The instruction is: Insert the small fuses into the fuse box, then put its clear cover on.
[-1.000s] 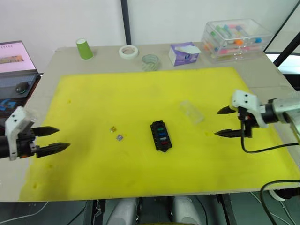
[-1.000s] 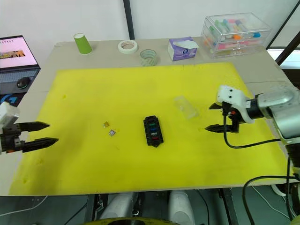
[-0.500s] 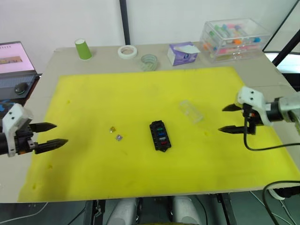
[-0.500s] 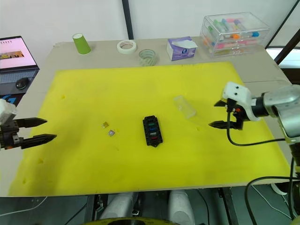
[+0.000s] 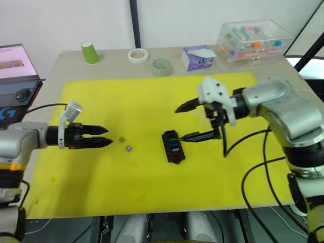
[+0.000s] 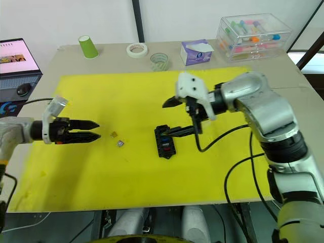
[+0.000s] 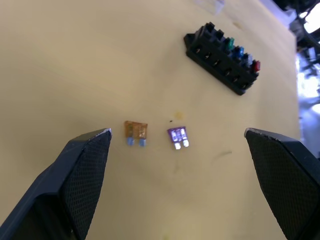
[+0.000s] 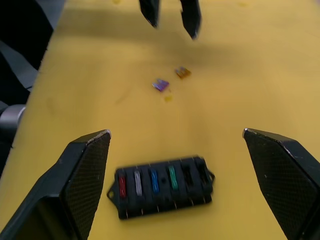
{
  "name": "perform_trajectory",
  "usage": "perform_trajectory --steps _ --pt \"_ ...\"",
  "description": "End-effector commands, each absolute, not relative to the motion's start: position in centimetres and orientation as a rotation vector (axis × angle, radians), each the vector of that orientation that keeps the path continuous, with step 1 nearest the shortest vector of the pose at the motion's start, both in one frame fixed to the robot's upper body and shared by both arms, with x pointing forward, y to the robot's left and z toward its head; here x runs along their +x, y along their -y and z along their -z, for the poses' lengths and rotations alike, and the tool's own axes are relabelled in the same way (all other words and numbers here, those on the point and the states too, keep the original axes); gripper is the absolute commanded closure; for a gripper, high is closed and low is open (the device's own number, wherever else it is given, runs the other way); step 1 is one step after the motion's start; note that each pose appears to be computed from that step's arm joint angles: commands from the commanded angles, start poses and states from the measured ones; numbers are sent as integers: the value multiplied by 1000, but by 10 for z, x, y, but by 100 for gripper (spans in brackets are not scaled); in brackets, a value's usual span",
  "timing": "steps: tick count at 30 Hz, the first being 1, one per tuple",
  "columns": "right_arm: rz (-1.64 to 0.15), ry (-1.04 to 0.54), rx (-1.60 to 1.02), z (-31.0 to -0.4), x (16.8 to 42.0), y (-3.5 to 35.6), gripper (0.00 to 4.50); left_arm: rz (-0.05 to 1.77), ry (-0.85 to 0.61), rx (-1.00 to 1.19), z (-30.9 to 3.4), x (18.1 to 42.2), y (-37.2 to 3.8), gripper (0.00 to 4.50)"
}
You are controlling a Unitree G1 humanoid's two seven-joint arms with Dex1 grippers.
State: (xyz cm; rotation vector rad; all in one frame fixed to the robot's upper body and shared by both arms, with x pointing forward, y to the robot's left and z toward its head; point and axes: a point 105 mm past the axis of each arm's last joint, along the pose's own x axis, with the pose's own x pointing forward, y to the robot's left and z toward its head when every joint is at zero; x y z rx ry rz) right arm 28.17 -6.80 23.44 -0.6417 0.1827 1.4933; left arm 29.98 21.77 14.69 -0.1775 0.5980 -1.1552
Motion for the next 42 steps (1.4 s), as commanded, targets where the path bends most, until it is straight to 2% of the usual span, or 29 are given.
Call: perform_trajectory --steps 1,9,22,31,32,35,41,42 --pt "-1517 -124 -678 -244 276 57 2 1153 -672 -264 -137 305 -217 0" --pt "-1518 -120 -692 -240 273 53 2 1119 -718 -375 -128 321 -212 0" --pt "-1494 -125 -714 -235 276 53 2 1211 -816 -372 -114 307 -193 0" --pt "-1481 -128 -721 -233 276 53 2 1174 -821 -361 -108 309 -198 0" --pt "-1481 -129 -721 -232 276 53 0 1168 -823 -362 -107 309 -199 39" --pt "-1481 -129 -723 -232 276 53 0 1149 -828 -366 -104 310 -202 118" --pt "-1472 -128 -730 -231 279 53 0 1101 -834 -370 -95 312 -209 118" --pt "-1471 -127 -729 -231 279 53 0 1094 -831 -375 -94 313 -211 137"
